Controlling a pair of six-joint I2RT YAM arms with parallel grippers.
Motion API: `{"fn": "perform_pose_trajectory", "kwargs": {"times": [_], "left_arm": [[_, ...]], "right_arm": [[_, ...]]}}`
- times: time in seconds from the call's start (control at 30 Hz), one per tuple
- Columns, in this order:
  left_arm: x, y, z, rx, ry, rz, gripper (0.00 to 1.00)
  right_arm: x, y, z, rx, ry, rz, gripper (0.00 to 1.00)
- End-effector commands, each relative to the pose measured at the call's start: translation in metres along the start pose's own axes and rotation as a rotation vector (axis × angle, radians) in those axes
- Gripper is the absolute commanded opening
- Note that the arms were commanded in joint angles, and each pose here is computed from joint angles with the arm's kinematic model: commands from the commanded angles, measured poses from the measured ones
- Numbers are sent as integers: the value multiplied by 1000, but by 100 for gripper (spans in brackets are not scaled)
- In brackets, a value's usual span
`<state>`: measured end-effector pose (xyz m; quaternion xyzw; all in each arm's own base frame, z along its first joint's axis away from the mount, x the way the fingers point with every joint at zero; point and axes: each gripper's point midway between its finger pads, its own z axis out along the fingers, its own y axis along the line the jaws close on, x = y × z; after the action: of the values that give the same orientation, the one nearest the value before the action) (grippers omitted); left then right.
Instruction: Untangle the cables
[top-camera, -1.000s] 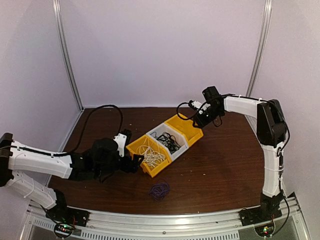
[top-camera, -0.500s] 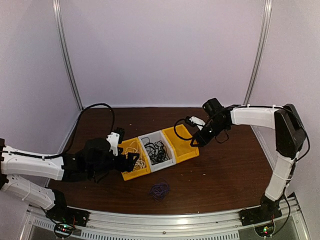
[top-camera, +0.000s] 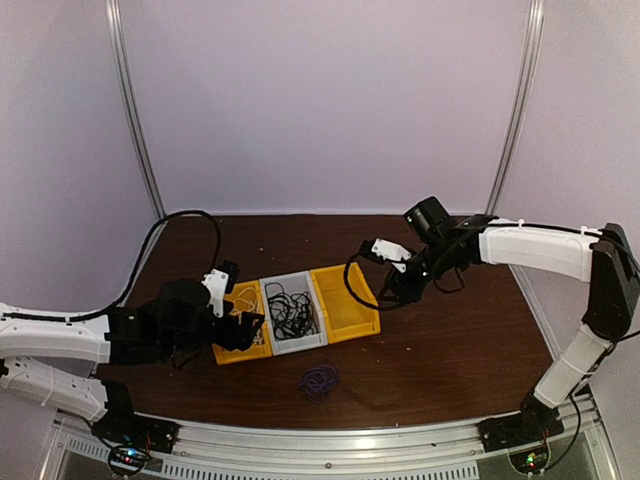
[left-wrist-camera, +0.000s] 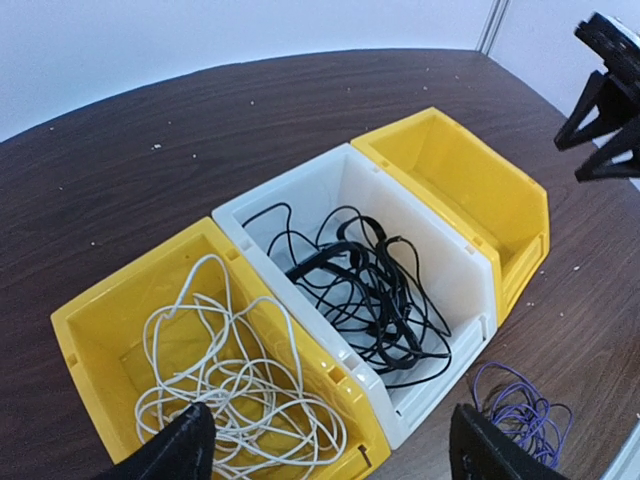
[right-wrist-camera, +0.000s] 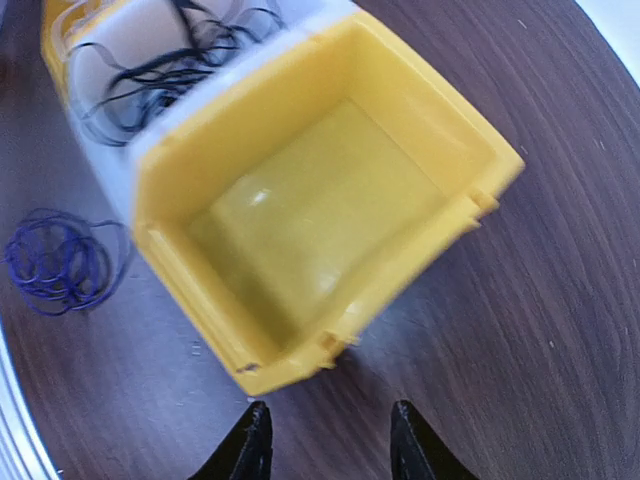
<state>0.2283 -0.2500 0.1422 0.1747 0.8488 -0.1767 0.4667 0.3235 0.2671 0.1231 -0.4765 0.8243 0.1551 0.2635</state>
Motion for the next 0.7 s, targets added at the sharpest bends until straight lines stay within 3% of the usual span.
{"fn": "perform_pose_trajectory", "kwargs": {"times": [0.0,0.3,0.67], "left_arm": [[-13,9,-16,-3,-68,-47,81],[-23,10,-29,27,-124,-89,75],[-21,11,-33,37,-129,-89,76]], "right_arm": [[-23,85,-15,-147,-75,-304,41],[-23,179,34,-339,7,-480,37],[-22,205,66,-414,41,-484,39]]}}
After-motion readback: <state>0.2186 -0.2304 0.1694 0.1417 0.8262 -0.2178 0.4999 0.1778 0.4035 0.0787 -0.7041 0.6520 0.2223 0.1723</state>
